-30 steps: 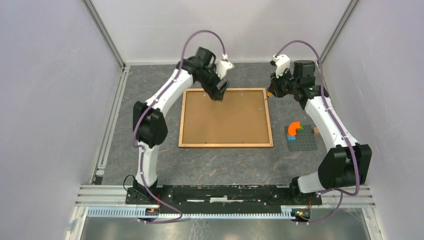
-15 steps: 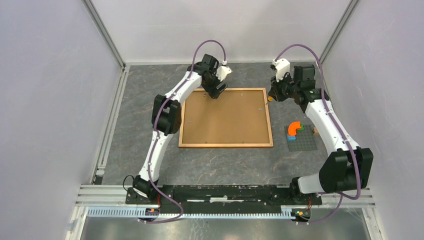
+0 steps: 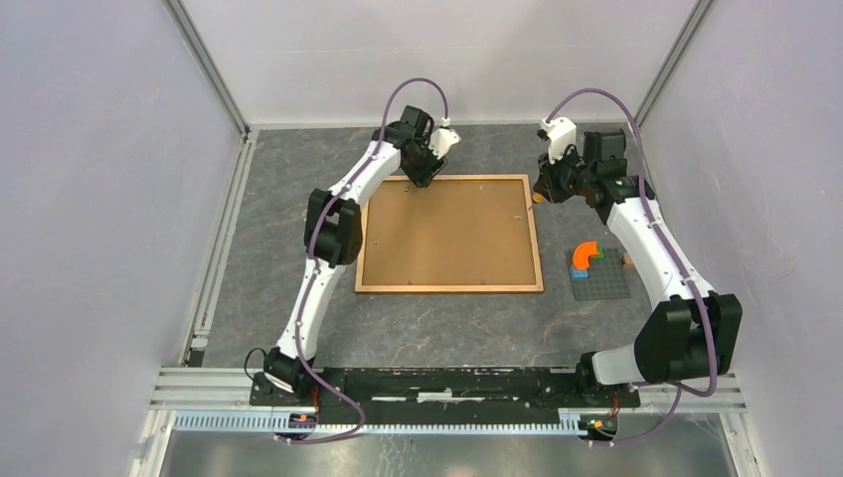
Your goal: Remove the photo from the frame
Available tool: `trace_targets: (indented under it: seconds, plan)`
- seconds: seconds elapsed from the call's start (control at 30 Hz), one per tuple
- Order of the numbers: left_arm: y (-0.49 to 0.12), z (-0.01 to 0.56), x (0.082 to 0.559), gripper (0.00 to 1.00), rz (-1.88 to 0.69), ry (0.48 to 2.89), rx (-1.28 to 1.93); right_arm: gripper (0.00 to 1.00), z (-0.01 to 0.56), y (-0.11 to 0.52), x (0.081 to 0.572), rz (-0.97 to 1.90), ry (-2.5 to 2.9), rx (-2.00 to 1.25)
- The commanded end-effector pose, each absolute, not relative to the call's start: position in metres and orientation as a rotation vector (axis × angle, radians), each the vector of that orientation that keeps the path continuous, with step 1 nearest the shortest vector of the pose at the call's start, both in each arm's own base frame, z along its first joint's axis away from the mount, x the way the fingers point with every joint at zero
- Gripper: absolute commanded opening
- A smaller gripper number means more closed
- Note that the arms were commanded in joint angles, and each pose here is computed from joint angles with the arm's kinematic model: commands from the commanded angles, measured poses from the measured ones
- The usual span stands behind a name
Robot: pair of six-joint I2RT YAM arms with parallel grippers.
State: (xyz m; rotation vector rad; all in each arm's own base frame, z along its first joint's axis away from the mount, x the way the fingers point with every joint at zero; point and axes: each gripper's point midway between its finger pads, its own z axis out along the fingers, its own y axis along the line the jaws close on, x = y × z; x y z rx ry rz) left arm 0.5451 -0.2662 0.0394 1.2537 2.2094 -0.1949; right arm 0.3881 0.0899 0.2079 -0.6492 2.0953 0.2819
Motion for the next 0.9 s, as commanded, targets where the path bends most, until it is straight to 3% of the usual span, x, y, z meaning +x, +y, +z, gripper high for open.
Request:
trace_targets:
  seconds: [0.0, 0.23, 0.4, 0.53, 0.67, 0.73, 0.87]
  plan:
    - [-0.242, 0.031, 0.526, 0.5, -0.251, 2.302, 1.318, 0.0, 0.215, 0.091, 0.392, 0.289, 2.062, -0.659]
    - [-0.18, 0.01, 0.492, 0.2, -0.225, 2.552, 1.298, 0.0, 0.213, 0.094, 0.397, 0.309, 2.064, -0.66]
    - [-0.132, 0.018, 0.474, 0.08, -0.251, 2.725, 0.956, 0.0, 0.214, 0.097, 0.403, 0.328, 2.059, -0.659]
    - [-0.096, 0.021, 0.438, 0.06, -0.2, 2.794, 0.658, 0.0, 0.214, 0.098, 0.406, 0.332, 2.056, -0.66]
    - [-0.1, 0.031, 0.385, 0.11, -0.259, 2.778, 0.597, 0.0, 0.213, 0.099, 0.406, 0.338, 2.054, -0.661]
    - [-0.107, 0.036, 0.37, 0.26, -0.296, 2.793, 0.561, 0.0, 0.214, 0.101, 0.406, 0.343, 2.053, -0.665]
    - [-0.119, 0.049, 0.372, 0.42, -0.334, 2.749, 0.495, 0.0, 0.211, 0.103, 0.404, 0.361, 2.058, -0.677]
